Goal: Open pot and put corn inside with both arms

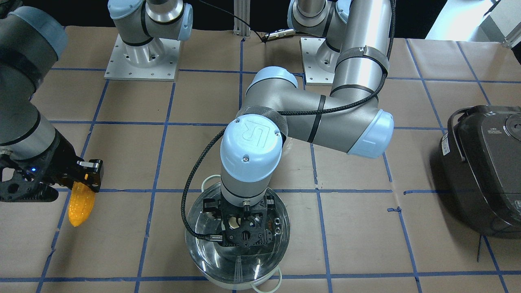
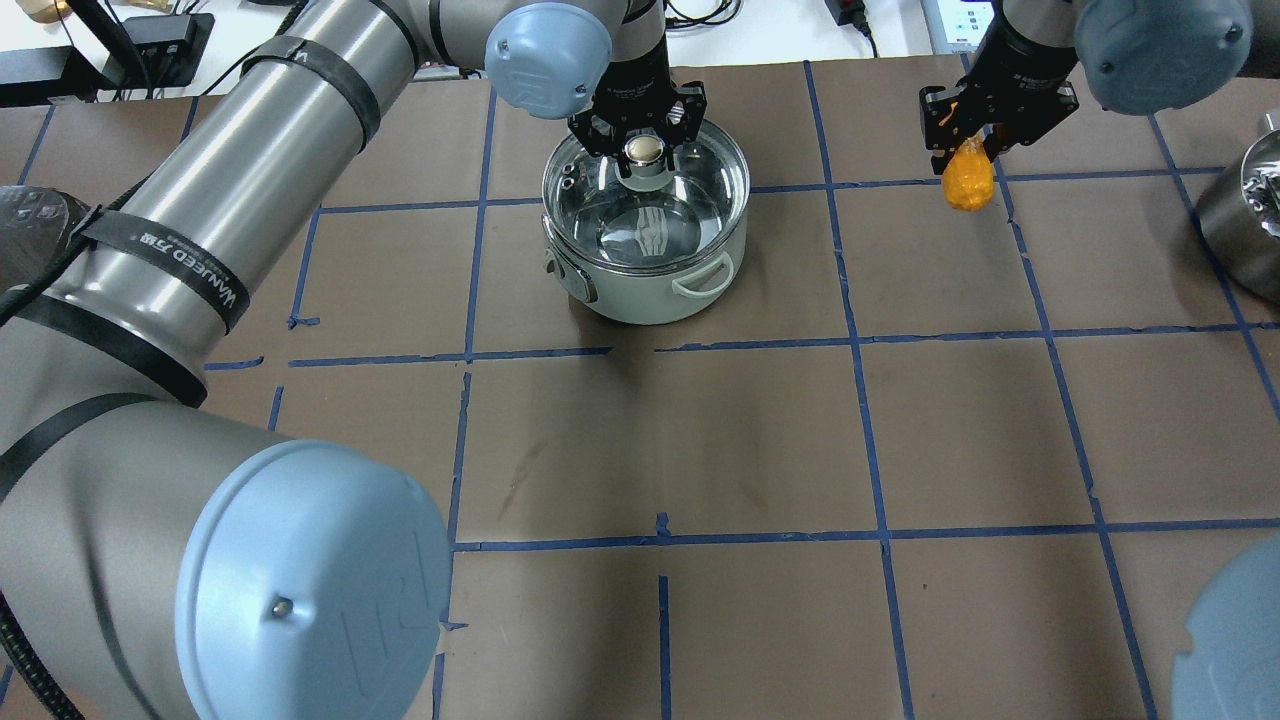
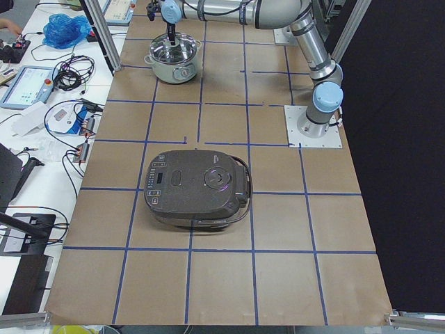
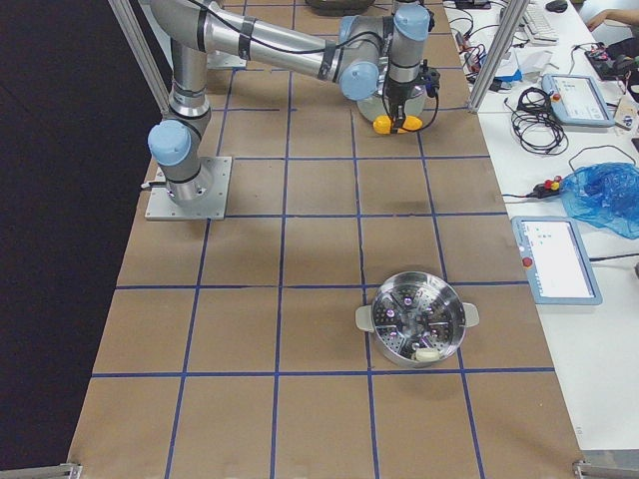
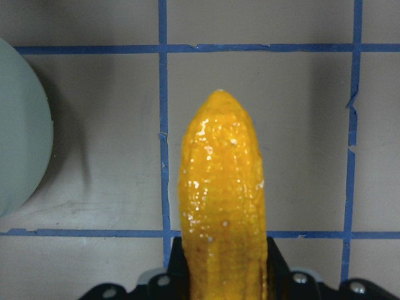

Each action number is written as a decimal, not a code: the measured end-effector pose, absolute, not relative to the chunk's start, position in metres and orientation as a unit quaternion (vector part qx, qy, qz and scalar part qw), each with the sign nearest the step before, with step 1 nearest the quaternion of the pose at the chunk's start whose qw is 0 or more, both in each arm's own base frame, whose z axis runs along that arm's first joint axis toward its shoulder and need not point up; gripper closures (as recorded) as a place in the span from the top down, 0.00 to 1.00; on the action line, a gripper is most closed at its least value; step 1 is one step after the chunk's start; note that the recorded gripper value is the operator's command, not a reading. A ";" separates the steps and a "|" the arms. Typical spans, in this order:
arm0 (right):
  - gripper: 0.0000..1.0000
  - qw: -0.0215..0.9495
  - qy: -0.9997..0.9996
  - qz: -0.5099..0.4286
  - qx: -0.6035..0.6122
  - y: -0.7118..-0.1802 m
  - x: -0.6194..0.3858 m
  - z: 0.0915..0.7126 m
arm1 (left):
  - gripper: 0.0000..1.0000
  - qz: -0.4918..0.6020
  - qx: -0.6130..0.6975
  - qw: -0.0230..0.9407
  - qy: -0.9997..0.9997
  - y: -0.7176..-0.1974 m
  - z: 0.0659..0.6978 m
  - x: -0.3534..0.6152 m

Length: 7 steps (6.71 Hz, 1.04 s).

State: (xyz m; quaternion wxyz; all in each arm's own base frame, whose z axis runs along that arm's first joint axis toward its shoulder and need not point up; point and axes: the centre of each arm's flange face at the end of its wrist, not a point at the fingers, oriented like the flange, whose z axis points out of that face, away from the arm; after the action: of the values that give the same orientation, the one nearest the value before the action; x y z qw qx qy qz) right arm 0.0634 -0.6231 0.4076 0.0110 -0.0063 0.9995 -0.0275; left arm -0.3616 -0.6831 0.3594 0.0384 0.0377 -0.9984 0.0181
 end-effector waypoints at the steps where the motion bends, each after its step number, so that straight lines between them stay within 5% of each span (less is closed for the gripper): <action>1: 0.08 0.012 1.000 -0.028 -0.007 -0.621 0.076 0.411 | 0.02 0.026 0.039 0.038 -0.998 -0.676 0.385 -0.356; 4: 0.08 0.004 0.998 -0.041 -0.040 -0.656 0.170 0.403 | 0.02 0.042 0.059 0.032 -0.997 -0.674 0.466 -0.257; 7: 0.08 0.009 0.999 -0.046 -0.016 -0.692 0.334 0.351 | 0.02 0.021 0.058 0.020 -0.998 -0.708 0.439 -0.114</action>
State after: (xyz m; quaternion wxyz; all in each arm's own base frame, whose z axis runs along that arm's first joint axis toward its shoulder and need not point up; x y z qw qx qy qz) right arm 0.3339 -0.6917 0.3512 0.0086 -0.0163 0.9988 -0.0462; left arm -0.1144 -0.7080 0.4393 0.0197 0.0582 -0.9979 0.0205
